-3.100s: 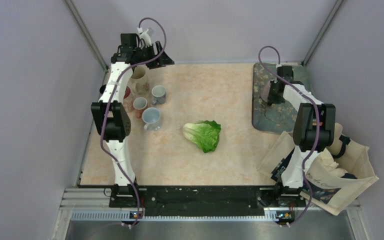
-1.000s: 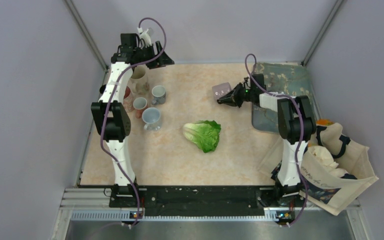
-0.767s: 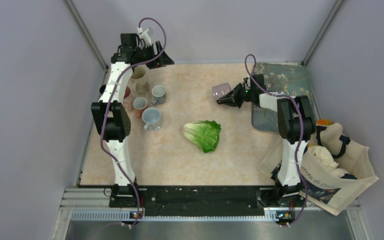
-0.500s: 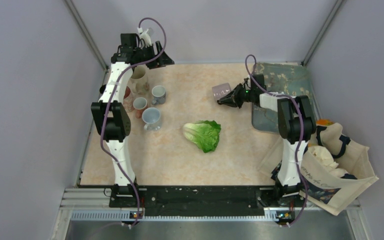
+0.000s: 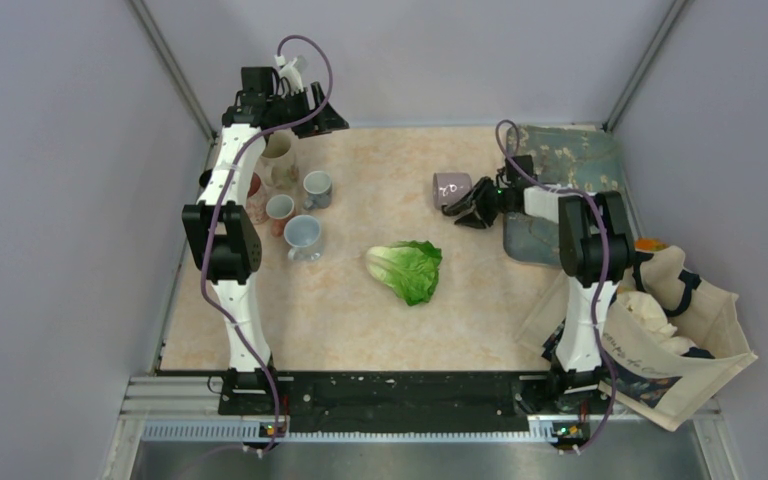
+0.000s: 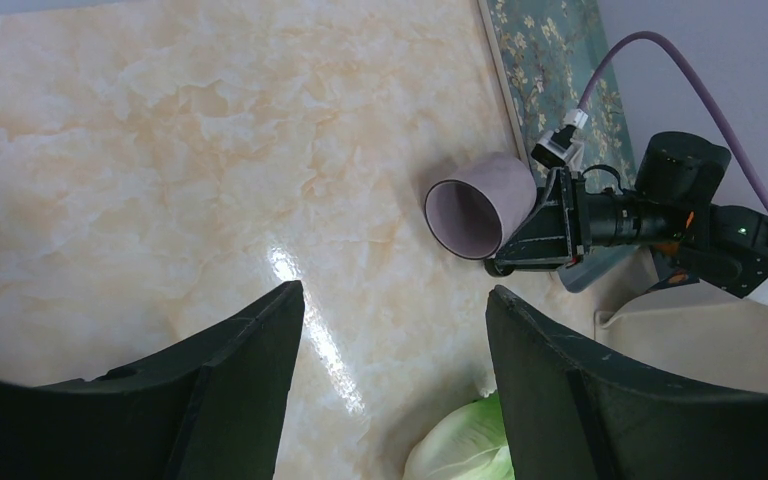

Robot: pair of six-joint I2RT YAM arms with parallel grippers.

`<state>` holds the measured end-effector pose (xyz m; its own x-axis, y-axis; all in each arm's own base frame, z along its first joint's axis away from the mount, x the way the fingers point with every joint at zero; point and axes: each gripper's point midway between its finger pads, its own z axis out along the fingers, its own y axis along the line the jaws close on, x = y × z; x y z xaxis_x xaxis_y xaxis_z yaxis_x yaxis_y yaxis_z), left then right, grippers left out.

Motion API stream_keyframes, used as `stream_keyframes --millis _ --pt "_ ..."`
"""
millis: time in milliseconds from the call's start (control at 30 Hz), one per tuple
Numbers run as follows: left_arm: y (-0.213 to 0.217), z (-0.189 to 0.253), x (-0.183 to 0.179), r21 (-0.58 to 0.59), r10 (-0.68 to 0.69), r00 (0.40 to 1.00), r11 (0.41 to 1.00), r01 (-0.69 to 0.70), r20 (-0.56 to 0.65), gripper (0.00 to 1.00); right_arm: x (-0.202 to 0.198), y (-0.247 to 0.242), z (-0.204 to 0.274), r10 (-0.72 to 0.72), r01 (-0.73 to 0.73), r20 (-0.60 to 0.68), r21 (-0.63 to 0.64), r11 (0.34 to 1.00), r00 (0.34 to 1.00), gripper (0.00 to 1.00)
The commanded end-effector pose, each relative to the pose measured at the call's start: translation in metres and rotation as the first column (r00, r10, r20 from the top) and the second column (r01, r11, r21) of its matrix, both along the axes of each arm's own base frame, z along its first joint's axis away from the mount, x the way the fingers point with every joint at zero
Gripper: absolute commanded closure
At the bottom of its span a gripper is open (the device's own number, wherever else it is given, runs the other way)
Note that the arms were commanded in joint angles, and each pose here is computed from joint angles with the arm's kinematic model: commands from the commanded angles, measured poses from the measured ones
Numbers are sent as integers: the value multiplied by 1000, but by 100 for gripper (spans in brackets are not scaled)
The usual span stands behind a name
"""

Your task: Turn the mug right side up

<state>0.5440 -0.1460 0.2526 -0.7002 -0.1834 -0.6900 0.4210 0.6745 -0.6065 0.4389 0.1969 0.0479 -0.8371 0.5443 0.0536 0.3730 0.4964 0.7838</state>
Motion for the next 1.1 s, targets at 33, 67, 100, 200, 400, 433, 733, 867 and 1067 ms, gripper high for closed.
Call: stream_keyframes --millis 33,67,100,200,400,433,733,867,1067 --pt "-2 56 -7 -15 -16 990 1000 18 143 28 7 -20 31 63 -43 105 -181 983 993 54" --pt "-2 56 -7 -15 -16 990 1000 18 143 28 6 -22 36 84 -55 122 -220 974 989 52" --pt "-2 56 -7 -15 -16 990 1000 18 143 28 3 -23 39 105 -70 129 -254 965 986 51" --pt "-2 56 -7 -15 -16 990 1000 18 143 28 -1 -25 52 174 -109 167 -340 934 970 47" --pt "-2 56 -7 -15 -16 990 1000 18 143 28 4 -38 81 290 -86 232 -625 776 928 40" --pt "-2 56 -7 -15 -16 990 1000 18 143 28 8 -36 89 317 -58 259 -685 726 913 38" --pt "-2 56 -7 -15 -16 990 1000 18 143 28 38 1 158 495 210 359 -920 332 791 23" --pt "-2 56 -7 -15 -16 990 1000 18 143 28 49 17 154 545 222 347 -933 284 763 22" --pt "-2 56 -7 -15 -16 990 1000 18 143 28 57 39 139 624 208 294 -956 208 724 22"
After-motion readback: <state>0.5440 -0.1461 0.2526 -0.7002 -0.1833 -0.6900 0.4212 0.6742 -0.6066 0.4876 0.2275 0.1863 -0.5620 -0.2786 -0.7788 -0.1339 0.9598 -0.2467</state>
